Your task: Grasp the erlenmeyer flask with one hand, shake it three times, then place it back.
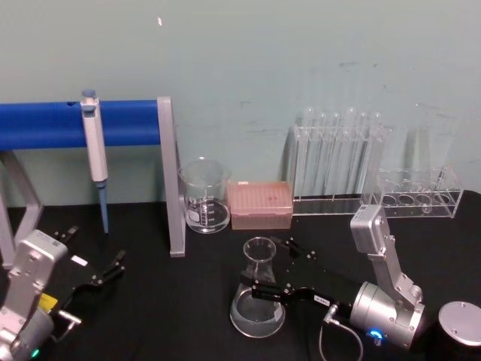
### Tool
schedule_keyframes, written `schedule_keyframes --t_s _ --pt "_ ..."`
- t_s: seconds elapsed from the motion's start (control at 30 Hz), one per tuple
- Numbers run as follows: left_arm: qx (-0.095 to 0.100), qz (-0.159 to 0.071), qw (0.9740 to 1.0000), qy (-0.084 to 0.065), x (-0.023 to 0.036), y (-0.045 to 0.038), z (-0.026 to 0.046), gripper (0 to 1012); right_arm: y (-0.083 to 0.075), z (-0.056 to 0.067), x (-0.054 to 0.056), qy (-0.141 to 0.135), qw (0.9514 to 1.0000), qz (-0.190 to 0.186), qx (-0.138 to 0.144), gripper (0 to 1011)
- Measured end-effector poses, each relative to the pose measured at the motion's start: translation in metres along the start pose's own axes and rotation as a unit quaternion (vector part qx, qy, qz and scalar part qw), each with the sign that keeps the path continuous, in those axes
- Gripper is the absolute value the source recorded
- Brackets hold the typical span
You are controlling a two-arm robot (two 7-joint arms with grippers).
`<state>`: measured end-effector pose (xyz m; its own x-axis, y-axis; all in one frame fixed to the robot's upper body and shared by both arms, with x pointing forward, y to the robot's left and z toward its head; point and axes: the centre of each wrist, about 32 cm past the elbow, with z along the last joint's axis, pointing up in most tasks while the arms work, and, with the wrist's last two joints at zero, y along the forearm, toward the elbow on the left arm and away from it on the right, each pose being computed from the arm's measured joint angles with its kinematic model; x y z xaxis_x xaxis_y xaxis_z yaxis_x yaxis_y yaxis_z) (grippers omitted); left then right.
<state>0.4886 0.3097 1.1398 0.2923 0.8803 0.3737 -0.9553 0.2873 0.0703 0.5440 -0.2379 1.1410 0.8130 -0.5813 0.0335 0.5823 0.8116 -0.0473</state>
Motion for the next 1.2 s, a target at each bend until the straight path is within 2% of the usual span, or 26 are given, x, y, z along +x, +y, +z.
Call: schedule_keyframes --t_s 0.27,0.37,0.5,0.53,0.6,0.63,0.93,1.2 --pt "0.000 0.000 1.0000 0.000 0.0000 0.0000 0.0000 1001 0.0000 0.0000 0.0000 0.000 1.0000 0.000 0.000 1000" --pt "0.000 0.000 1.0000 0.000 0.0000 0.0000 0.0000 1001 0.0000 0.0000 0.0000 0.000 1.0000 0.000 0.000 960" --pt "0.000 0.000 1.0000 0.000 0.0000 0.0000 0.0000 1001 0.0000 0.0000 0.0000 0.000 1.0000 0.000 0.000 843" --pt "0.000 0.000 1.0000 0.000 0.0000 0.0000 0.0000 1001 0.0000 0.0000 0.0000 0.000 1.0000 0.000 0.000 843" --pt "0.000 0.000 1.0000 0.000 0.0000 0.0000 0.0000 1001 0.0000 0.0000 0.0000 0.000 1.0000 0.000 0.000 760" --pt "0.000 0.000 1.0000 0.000 0.0000 0.0000 0.0000 1001 0.0000 0.0000 0.0000 0.000 1.0000 0.000 0.000 760" --pt "0.000 0.000 1.0000 0.000 0.0000 0.0000 0.0000 1001 0.0000 0.0000 0.0000 0.000 1.0000 0.000 0.000 456" --pt "0.000 0.000 1.0000 0.000 0.0000 0.0000 0.0000 1001 0.0000 0.0000 0.0000 0.000 1.0000 0.000 0.000 456"
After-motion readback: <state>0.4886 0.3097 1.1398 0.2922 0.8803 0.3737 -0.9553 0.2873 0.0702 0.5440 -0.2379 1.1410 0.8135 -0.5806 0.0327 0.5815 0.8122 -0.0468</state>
